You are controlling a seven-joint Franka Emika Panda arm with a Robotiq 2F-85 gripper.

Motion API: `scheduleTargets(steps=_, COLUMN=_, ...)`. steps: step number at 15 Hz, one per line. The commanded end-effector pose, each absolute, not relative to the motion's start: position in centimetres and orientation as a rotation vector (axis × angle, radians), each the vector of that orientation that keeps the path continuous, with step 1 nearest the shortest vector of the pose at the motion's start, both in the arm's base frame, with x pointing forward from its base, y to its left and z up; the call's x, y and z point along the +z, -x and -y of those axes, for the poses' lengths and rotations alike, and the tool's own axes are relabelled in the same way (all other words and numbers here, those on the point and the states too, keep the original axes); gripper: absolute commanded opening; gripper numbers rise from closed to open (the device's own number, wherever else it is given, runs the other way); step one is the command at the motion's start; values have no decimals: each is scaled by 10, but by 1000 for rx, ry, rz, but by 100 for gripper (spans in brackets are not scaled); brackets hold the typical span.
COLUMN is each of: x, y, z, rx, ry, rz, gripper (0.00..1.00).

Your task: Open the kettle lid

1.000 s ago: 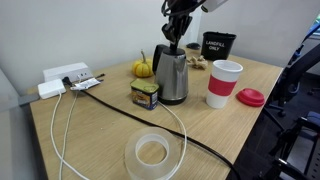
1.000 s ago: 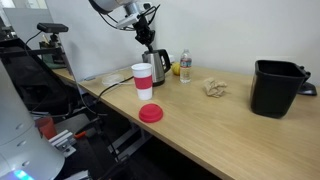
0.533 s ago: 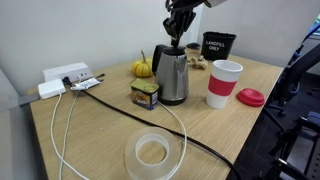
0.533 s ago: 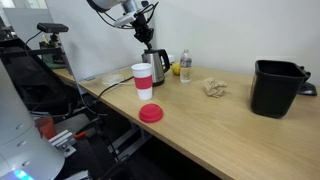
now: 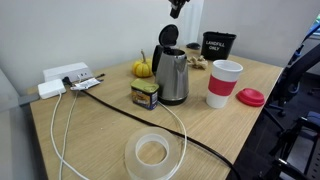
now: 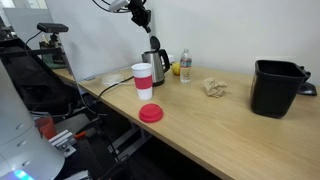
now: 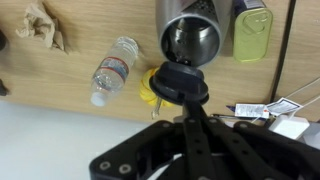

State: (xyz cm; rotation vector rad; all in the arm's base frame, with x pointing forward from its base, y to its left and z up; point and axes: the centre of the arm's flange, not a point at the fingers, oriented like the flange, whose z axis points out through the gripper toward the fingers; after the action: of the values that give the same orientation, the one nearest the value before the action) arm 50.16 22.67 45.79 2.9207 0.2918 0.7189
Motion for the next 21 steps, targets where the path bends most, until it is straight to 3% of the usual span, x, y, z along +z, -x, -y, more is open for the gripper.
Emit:
scheduleTargets(steps=1, x=475, y=-483, z=-220, rx=802, ry=-2926, rz=-279, gripper=0)
scheduleTargets(steps=18, x=510, y=-370, z=-200, rx=382, ry=-3144, rz=-294, gripper=2)
scheduleTargets(steps=19, x=513, y=-366, z=-199, rx=363, ry=-3154, rz=-328, gripper=23)
scheduleTargets(steps=21, x=520, y=-357, z=-198, rx=319, ry=-3195, rz=-433, gripper=31)
